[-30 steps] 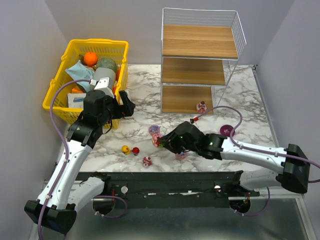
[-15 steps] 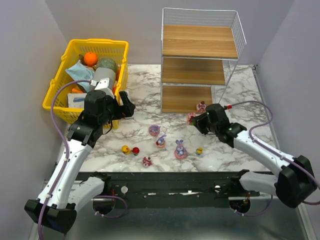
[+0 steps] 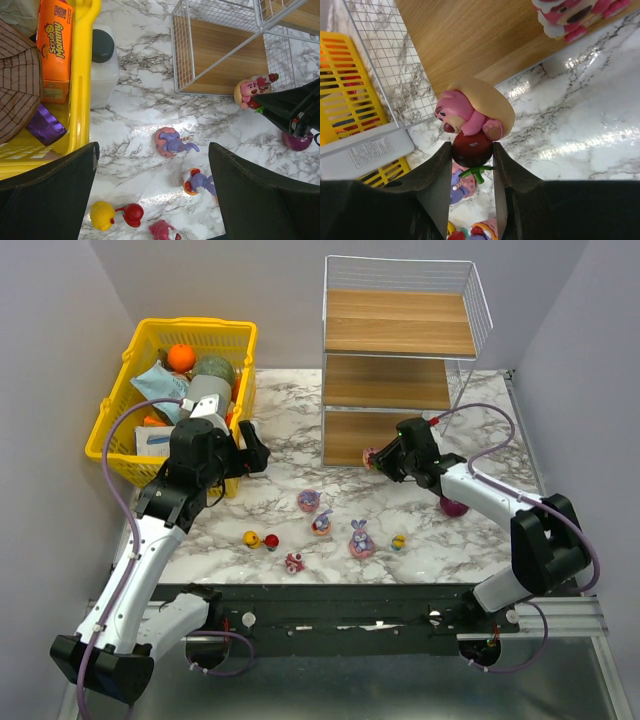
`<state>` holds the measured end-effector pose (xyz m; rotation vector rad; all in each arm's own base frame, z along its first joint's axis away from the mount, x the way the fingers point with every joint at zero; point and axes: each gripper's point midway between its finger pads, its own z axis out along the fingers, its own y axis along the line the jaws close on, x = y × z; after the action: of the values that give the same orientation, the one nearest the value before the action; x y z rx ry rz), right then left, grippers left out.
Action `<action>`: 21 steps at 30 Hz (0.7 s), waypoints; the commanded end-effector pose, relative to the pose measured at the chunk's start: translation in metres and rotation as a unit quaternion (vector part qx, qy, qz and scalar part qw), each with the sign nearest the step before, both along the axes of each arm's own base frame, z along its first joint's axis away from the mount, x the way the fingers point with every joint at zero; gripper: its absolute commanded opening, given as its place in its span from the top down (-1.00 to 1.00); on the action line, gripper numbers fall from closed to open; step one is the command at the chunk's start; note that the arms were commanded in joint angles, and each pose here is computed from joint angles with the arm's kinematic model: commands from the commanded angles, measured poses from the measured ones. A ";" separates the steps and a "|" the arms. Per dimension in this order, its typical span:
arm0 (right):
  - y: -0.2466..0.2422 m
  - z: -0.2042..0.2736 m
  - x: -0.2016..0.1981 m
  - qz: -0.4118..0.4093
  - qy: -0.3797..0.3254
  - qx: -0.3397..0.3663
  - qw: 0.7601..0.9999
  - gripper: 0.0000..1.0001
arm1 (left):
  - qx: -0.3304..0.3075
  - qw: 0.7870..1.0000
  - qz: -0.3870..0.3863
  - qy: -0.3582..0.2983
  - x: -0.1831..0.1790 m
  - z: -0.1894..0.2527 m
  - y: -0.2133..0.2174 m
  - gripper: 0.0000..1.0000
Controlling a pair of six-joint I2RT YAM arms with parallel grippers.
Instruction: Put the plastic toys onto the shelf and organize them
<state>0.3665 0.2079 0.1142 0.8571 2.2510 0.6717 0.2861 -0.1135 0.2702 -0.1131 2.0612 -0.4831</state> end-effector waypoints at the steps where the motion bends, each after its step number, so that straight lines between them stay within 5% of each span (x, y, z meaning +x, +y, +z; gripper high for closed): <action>1: 0.001 -0.003 0.012 -0.015 0.002 0.022 1.000 0.78 | 0.014 1.000 0.014 -0.009 0.004 0.009 0.007 -0.98; 21: -0.003 -0.039 0.035 -0.063 0.041 0.116 0.990 0.78 | 0.025 1.000 0.010 0.002 0.014 0.005 0.004 -0.98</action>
<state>0.3959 0.2013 0.0777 1.1259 2.2070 0.8003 0.2962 -0.1142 0.2627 -0.1133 2.0969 -0.4547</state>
